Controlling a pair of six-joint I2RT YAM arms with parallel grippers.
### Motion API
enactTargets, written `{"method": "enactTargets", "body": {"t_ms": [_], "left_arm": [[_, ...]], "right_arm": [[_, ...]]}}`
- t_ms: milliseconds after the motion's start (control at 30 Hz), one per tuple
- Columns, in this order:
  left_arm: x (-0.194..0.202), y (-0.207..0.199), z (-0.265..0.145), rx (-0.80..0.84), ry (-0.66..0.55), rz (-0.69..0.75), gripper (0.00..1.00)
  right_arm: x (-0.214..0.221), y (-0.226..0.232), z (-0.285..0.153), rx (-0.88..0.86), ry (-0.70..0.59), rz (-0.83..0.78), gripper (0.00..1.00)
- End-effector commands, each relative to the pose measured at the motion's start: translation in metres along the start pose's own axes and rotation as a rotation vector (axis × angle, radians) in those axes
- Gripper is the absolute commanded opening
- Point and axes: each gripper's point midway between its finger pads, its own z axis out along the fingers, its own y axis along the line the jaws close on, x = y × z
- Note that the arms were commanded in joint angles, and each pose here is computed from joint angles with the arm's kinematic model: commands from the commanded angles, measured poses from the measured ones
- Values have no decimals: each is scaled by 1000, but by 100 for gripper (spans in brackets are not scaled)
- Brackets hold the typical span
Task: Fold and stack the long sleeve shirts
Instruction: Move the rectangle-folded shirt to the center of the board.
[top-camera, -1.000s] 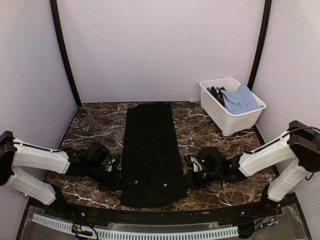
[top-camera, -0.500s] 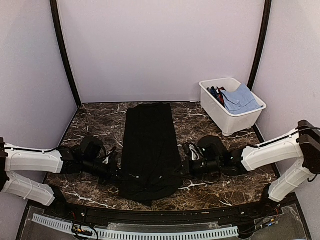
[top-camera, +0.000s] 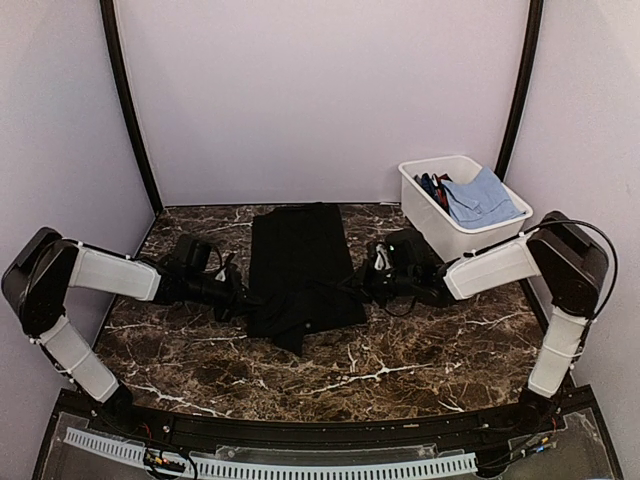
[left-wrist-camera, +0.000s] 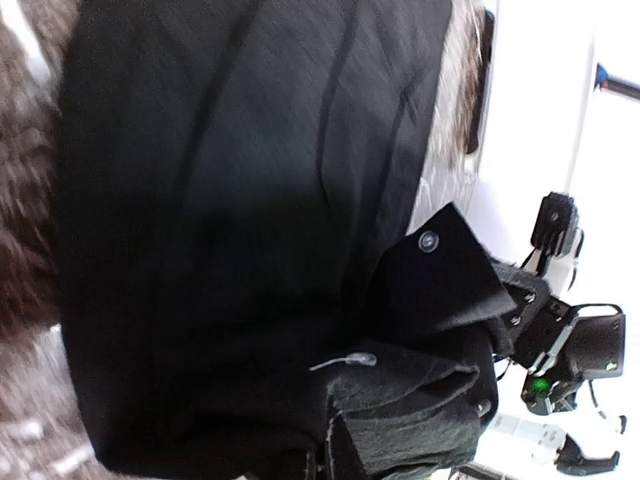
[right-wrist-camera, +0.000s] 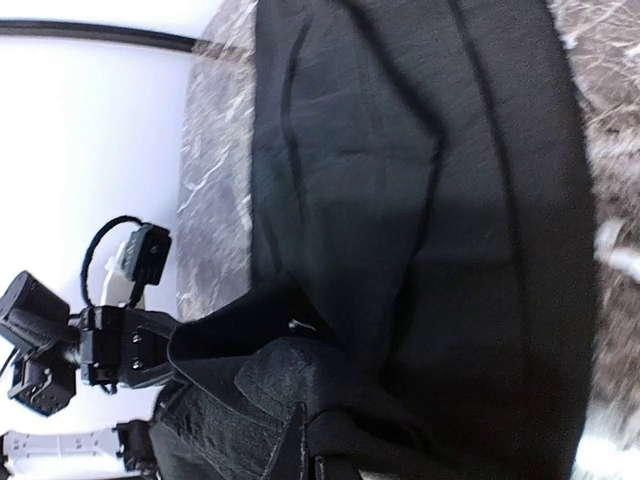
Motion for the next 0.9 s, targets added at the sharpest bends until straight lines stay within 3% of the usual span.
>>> {"method": "enactTargets", "body": {"t_ms": [0, 333, 633, 867], "left_arm": [[-36, 4, 12, 41, -45, -45, 0], [-37, 50, 35, -22, -16, -89, 0], [18, 76, 14, -75, 18, -108, 0], [51, 74, -7, -92, 5, -66, 1]], "right_arm": [[-18, -20, 25, 13, -5, 11, 0], [1, -61, 44, 62, 67, 68, 0], [48, -64, 15, 67, 110, 65, 0], [83, -55, -3, 71, 142, 25, 0]]}}
